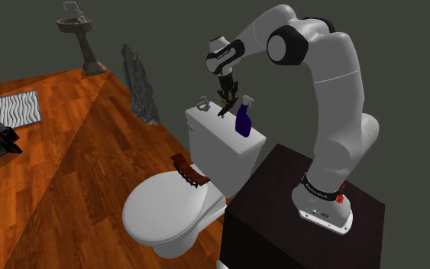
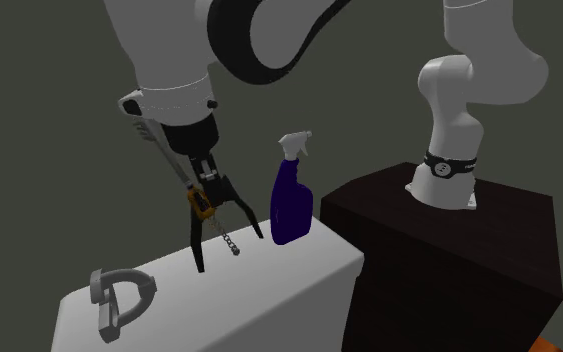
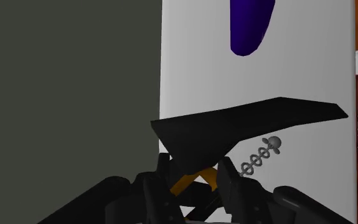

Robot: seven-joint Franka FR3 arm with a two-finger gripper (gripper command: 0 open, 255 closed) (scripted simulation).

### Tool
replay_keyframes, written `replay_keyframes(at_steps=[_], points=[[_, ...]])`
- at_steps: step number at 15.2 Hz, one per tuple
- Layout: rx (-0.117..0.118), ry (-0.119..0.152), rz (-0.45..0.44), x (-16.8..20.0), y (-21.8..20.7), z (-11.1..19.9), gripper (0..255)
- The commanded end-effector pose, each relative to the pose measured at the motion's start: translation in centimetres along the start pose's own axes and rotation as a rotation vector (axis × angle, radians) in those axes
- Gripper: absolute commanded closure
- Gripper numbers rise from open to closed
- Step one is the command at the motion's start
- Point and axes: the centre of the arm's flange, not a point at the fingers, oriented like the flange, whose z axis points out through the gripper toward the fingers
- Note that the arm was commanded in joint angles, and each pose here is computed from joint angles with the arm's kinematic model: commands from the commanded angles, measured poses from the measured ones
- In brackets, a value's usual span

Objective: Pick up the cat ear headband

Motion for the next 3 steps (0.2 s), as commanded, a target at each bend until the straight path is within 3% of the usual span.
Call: replay_keyframes(at_steps=[1, 3], points=[[0.000, 0.000, 0.000, -0.30, 0.30, -1.02, 255], [0.000, 0.000, 0.000, -0.31, 0.31, -1.09, 255]])
